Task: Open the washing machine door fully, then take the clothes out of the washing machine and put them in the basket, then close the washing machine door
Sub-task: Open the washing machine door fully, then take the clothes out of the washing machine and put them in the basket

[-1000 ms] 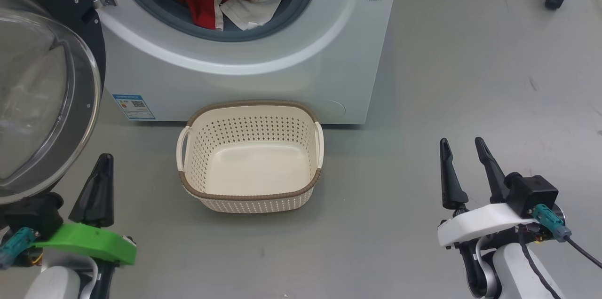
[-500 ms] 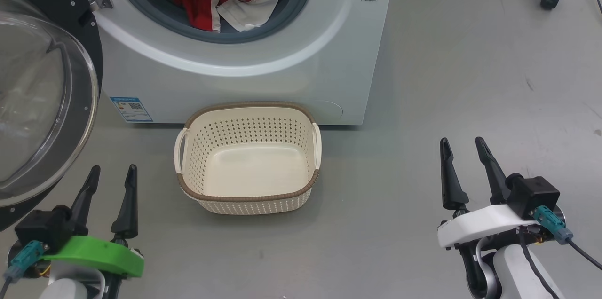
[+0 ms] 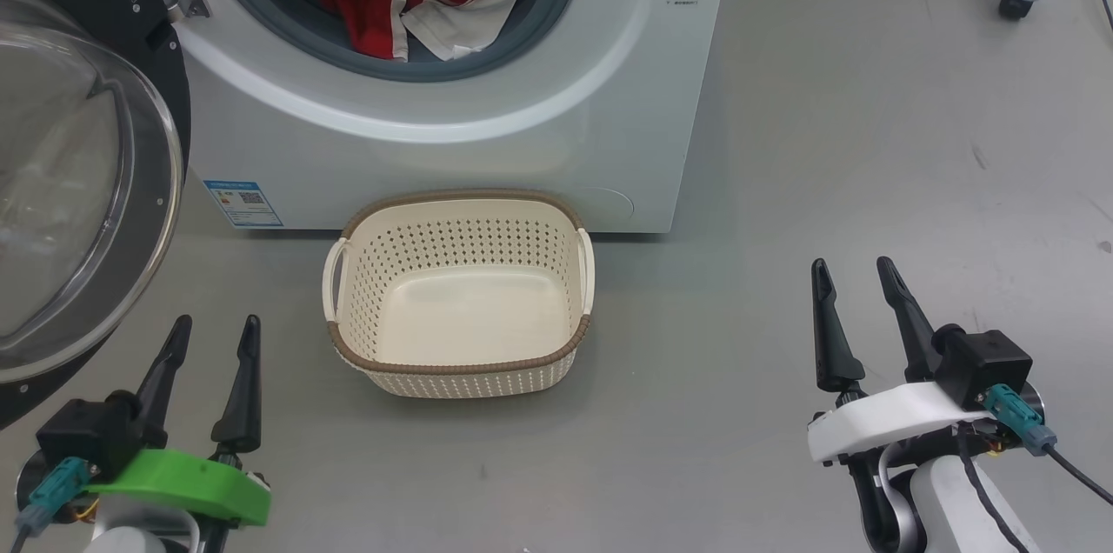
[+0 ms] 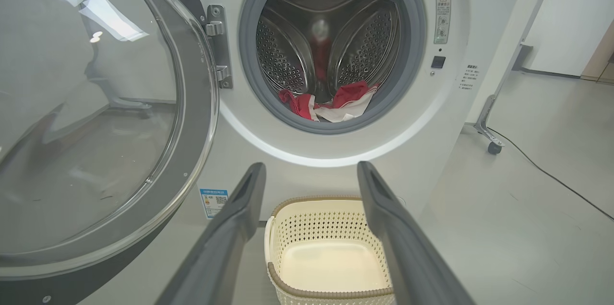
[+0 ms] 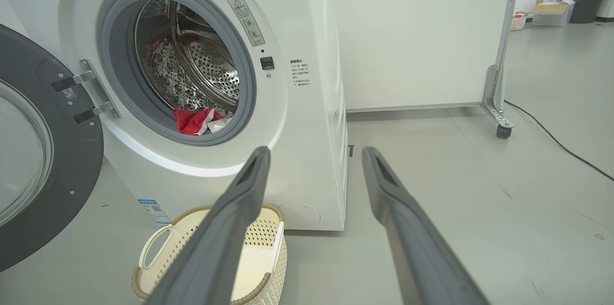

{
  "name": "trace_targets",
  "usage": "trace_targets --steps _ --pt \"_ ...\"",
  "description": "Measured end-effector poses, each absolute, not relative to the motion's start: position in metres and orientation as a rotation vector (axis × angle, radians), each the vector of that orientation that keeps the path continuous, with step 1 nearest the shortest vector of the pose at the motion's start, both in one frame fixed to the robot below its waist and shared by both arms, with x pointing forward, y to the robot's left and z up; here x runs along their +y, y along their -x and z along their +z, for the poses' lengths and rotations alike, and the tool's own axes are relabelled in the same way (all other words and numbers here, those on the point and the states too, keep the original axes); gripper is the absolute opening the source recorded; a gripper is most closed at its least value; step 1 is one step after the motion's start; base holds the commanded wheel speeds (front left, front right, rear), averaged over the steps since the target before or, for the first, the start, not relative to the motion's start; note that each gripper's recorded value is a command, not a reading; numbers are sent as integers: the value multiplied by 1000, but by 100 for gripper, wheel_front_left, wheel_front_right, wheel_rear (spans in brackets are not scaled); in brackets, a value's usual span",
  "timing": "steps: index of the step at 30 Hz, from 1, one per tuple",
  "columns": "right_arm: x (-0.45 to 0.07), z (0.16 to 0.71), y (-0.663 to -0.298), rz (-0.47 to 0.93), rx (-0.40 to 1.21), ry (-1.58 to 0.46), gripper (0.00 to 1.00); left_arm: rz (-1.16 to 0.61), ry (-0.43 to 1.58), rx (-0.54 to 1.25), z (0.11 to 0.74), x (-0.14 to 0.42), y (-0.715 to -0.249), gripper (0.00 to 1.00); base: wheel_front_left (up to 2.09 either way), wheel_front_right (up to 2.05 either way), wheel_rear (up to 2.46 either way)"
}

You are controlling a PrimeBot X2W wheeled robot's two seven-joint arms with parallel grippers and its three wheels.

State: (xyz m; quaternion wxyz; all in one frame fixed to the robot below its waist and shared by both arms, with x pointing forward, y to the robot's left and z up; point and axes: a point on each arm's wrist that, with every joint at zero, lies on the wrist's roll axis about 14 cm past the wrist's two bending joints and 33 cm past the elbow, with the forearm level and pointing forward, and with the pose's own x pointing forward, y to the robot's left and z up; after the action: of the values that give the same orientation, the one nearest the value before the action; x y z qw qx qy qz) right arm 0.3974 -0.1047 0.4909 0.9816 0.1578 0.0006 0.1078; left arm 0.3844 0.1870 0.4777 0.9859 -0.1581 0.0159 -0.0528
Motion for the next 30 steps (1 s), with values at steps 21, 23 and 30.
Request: trace_targets --steps 21,23,30 --pt "-104 491 -397 219 0 -313 100 -93 314 10 483 189 -383 100 0 0 0" --pt "-104 491 -397 219 0 -314 100 -94 315 10 483 189 -382 100 0 0 0" --pt "-104 491 -397 219 0 -314 100 -95 315 10 483 188 -382 100 0 0 0"
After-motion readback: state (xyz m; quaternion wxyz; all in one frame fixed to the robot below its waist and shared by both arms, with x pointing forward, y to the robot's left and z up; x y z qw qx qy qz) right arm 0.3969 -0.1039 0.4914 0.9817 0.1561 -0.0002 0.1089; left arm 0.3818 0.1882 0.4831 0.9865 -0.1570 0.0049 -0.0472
